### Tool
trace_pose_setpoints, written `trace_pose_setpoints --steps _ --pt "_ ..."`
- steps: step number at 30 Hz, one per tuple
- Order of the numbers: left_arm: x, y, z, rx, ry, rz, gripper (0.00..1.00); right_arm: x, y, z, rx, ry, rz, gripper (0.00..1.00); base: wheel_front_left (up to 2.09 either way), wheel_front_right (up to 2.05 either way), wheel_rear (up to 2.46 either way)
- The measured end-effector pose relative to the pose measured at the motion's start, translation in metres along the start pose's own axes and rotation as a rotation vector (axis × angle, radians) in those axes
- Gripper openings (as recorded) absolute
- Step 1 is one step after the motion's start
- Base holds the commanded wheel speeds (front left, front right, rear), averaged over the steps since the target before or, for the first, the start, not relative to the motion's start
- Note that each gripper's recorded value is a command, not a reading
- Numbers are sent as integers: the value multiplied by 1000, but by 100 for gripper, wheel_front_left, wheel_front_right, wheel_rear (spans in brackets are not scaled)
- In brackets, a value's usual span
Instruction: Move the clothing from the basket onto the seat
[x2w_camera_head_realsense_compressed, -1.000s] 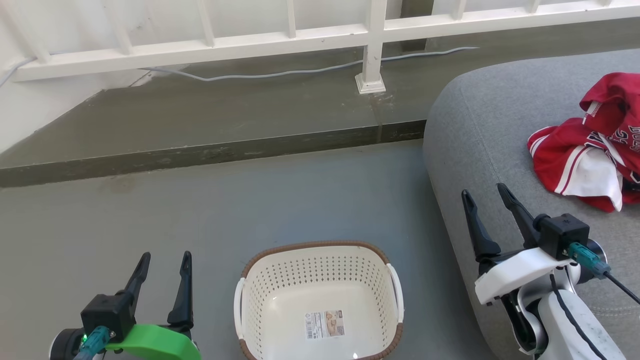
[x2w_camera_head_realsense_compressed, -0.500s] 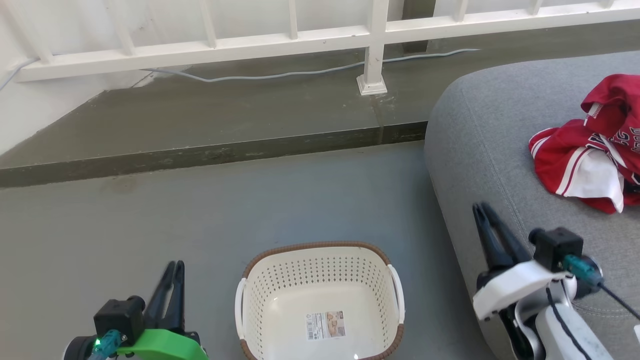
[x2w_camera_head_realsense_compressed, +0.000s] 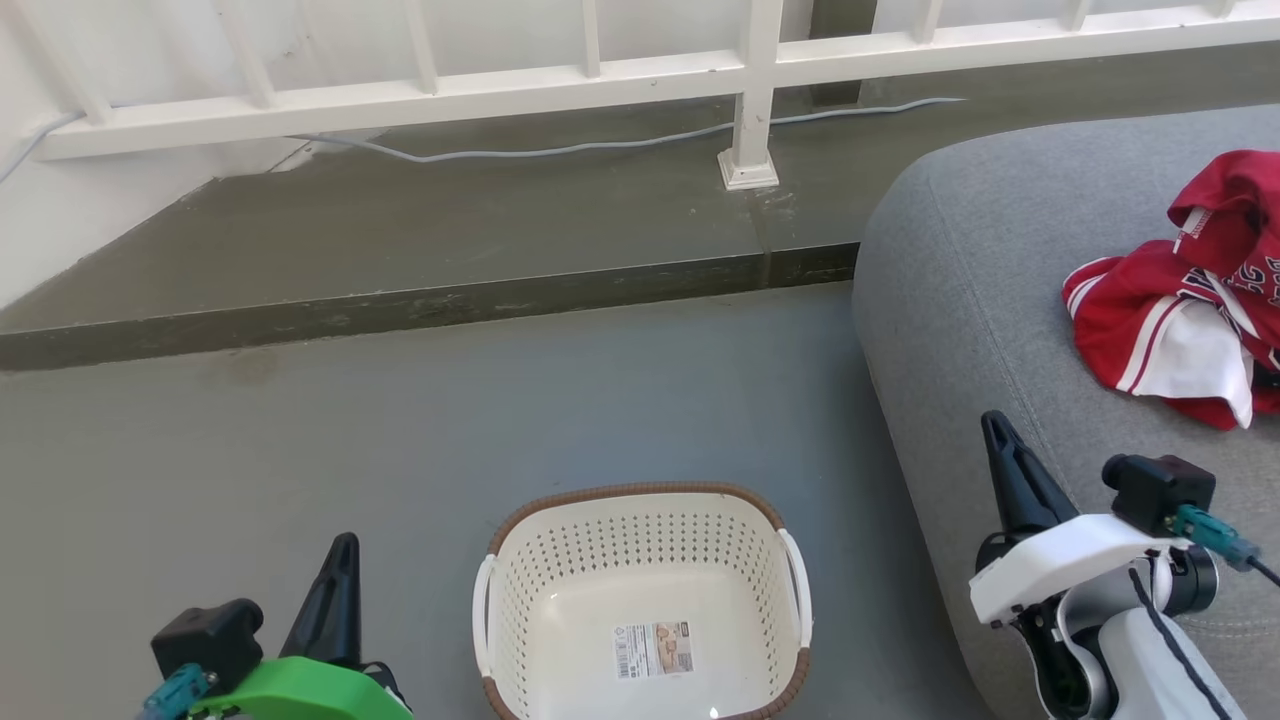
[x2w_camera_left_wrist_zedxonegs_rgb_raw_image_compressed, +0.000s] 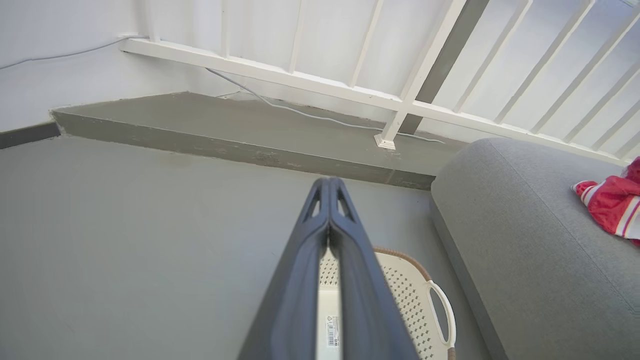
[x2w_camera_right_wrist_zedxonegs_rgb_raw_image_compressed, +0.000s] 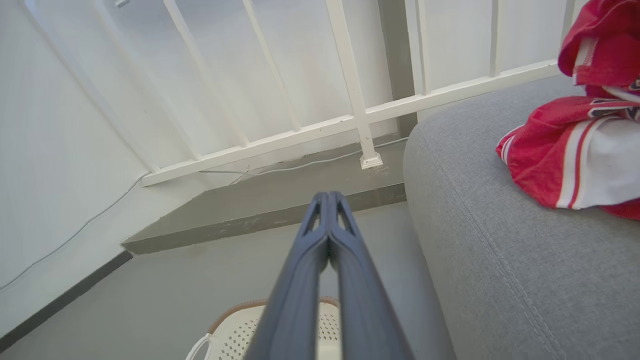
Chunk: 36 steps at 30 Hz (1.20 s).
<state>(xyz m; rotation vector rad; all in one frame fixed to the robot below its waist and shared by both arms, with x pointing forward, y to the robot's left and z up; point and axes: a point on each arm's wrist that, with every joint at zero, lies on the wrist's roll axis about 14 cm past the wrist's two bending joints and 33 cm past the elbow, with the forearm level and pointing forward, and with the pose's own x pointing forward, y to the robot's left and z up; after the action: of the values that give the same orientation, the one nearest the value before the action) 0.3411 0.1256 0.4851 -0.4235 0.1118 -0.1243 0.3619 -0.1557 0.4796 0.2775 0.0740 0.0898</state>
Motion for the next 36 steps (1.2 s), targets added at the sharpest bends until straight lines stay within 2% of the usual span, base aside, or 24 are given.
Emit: trace_pose_setpoints --steps 5,36 --pt "0 5 0 -65 11 19 0 0 -4 -1 99 9 -16 0 0 0 0" --pt "6 33 -2 -463 40 94 0 2 -27 -4 539 30 -108 0 0 0 0"
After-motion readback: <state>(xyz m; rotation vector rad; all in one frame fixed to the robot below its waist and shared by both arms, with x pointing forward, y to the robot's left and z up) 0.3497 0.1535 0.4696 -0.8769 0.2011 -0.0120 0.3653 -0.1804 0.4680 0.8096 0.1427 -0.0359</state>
